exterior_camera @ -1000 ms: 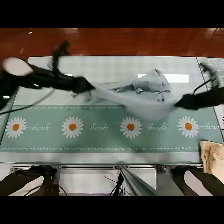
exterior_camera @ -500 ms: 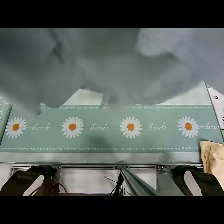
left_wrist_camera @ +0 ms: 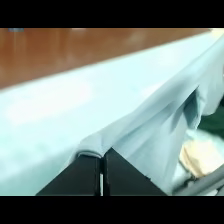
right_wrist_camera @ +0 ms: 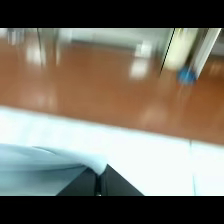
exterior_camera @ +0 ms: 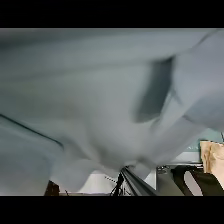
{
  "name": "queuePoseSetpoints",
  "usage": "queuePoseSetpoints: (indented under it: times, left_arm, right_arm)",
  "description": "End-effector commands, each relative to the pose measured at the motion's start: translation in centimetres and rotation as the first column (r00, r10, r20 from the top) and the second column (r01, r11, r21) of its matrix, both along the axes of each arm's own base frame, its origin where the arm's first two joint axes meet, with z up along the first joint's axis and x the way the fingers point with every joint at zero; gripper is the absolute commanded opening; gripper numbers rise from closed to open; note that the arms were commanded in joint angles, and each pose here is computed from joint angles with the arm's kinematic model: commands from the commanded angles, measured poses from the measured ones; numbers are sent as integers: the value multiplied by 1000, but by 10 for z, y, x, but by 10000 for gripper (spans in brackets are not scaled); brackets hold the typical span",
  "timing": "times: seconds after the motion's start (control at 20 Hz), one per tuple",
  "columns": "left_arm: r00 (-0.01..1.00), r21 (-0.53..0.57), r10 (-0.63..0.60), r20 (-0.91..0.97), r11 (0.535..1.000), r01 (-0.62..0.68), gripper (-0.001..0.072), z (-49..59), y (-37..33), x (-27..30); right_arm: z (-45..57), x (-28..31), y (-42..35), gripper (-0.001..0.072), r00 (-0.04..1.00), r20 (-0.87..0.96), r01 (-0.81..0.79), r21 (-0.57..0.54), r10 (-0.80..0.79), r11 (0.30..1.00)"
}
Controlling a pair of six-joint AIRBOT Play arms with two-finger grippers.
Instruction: Fold the shirts.
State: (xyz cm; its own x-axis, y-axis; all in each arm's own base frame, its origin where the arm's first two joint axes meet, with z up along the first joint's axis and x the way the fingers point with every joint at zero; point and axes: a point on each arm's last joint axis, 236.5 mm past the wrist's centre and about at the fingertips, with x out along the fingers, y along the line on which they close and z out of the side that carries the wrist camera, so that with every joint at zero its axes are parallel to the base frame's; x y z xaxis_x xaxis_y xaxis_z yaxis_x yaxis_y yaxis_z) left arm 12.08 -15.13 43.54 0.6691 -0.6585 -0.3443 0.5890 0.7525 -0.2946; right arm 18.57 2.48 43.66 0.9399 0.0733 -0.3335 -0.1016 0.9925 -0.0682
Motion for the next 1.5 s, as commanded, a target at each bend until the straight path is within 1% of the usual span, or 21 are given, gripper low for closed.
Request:
queuePoseSetpoints:
  times: [0.0, 0.15, 0.2, 0.3, 0.5, 0.7, 0.85, 0.95, 1.0, 1.1, 1.25, 1.4, 1.45]
  left_arm:
    - [945, 95, 26, -326, 995, 5, 24, -79, 6, 15]
    - [877, 165, 31, -479, 985, 56, 24, -144, 6, 56]
    - [872, 178, 39, -487, 982, 56, 24, -161, 6, 78]
    - [890, 197, 86, -448, 980, 4, 24, -187, 8, 134]
    - [908, 179, 117, -402, 983, -47, 24, -231, 0, 237]
    - [897, 78, 73, -435, 996, -44, 24, -282, -26, 306]
    - [873, -11, 36, -486, 999, -48, 24, -317, -43, 335]
    - [845, -30, 18, -535, 999, -40, 25, -346, -49, 344]
    - [825, -26, 17, -565, 999, -38, 25, -363, -51, 346]
    - [785, -23, 11, -619, 999, -32, 25, -393, -55, 348]
    - [735, -15, -1, -678, 1000, -13, 30, -428, -63, 344]
    - [696, -12, -12, -718, 1000, 4, 159, -446, -64, 338]
    - [685, -14, -17, -728, 1000, 10, 266, -447, -61, 335]
  right_arm:
    - [-62, 27, -9, 11, 956, -293, -7, 3, 7, 1000]
    - [-130, 82, -8, 11, 845, -532, -41, 24, 48, 999]
    - [-155, 104, -15, 11, 801, -597, -24, 11, 26, 1000]
    - [-193, 154, -23, 11, 754, -657, -5, 4, 6, 1000]
    - [-247, 249, -33, 12, 770, -637, 37, 8, -24, 999]
    - [-269, 311, -42, 12, 833, -550, 76, 10, -58, 997]
    - [-285, 337, -69, 12, 845, -514, 122, -86, -149, 989]
    - [-308, 341, -85, 12, 816, -544, 133, -155, -197, 979]
    - [-322, 342, -88, 12, 795, -571, 132, -171, -207, 976]
    - [-354, 341, -86, 12, 744, -639, 120, -165, -199, 979]
    - [-404, 331, -70, 12, 642, -754, 95, -102, -139, 990]
    - [-430, 321, -60, 17, 572, -814, 84, -63, -100, 994]
    - [-429, 319, -60, 89, 567, -818, 77, -66, -99, 995]
